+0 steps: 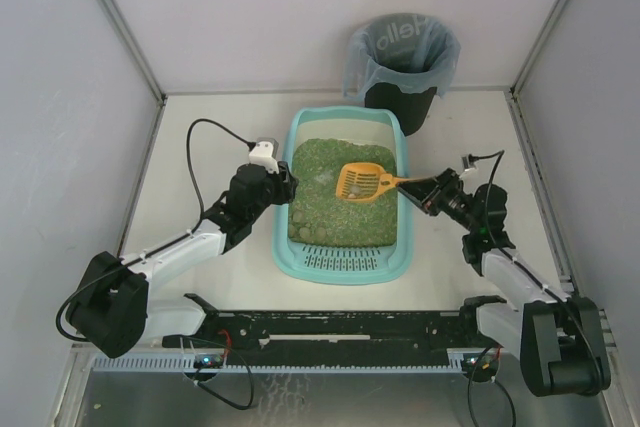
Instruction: Clean the litter box
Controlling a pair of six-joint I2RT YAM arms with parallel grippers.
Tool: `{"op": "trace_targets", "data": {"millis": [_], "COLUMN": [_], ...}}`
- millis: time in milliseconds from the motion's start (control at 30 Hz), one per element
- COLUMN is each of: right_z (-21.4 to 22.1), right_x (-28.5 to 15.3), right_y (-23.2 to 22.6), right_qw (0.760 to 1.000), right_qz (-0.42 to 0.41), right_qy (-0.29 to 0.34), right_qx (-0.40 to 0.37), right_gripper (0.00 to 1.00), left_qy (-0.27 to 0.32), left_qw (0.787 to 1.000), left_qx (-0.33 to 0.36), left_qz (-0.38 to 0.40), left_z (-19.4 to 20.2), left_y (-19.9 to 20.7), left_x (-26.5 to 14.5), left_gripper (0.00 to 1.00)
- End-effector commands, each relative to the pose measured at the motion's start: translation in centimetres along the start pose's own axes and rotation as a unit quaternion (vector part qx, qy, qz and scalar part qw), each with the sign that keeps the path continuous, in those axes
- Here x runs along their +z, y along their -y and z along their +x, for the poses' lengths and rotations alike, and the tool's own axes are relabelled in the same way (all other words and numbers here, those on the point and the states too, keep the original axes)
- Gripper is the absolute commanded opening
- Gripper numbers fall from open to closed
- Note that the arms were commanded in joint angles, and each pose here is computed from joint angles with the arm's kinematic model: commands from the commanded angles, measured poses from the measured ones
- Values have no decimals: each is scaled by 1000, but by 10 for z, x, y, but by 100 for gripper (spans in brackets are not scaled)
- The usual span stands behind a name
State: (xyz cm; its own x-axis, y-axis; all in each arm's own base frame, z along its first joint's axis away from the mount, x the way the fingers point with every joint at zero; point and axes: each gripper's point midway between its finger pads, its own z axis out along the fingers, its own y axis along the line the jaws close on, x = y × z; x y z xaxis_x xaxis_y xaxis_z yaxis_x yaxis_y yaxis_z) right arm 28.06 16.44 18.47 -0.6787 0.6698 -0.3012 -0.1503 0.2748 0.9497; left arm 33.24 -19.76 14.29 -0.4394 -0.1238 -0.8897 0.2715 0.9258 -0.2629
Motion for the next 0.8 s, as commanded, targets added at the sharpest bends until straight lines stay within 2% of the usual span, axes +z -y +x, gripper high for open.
{"op": "trace_targets", "data": {"millis": [0, 67, 100, 167, 200, 300, 367, 500, 767], "right_z": [-4, 8, 4, -18, -21, -3, 1, -16, -65], "right_x": [4, 7, 6, 0, -4, 5, 7, 8, 18], "right_y": [-32, -48, -42, -14, -11, -38, -43, -40, -79], "right_qw": [998, 993, 995, 999, 999, 996, 995, 997, 996], "right_qz": [-44, -74, -63, -14, -15, -64, -77, -58, -52], "right_qy": [0, -49, -38, 34, 47, -24, -42, 0, 45], "right_qx": [-53, -77, -64, -13, -11, -55, -56, -44, -52], "right_gripper": [0, 0, 0, 0, 0, 0, 0, 0, 0], "left_qy": [21, 22, 21, 19, 18, 23, 22, 14, 16], "left_qw": [999, 999, 999, 999, 999, 999, 999, 999, 999], "left_qx": [-6, -7, -8, -8, -8, -6, -7, -8, -7], "left_qz": [37, 37, 39, 43, 43, 35, 38, 43, 35], "left_z": [-18, -19, -19, -18, -18, -19, -18, -15, -16], "left_y": [21, 21, 22, 24, 24, 20, 21, 24, 21], "left_x": [-3, -2, -2, -2, -2, -3, -2, 1, 1], "left_gripper": [48, 49, 49, 49, 49, 49, 49, 49, 49]}}
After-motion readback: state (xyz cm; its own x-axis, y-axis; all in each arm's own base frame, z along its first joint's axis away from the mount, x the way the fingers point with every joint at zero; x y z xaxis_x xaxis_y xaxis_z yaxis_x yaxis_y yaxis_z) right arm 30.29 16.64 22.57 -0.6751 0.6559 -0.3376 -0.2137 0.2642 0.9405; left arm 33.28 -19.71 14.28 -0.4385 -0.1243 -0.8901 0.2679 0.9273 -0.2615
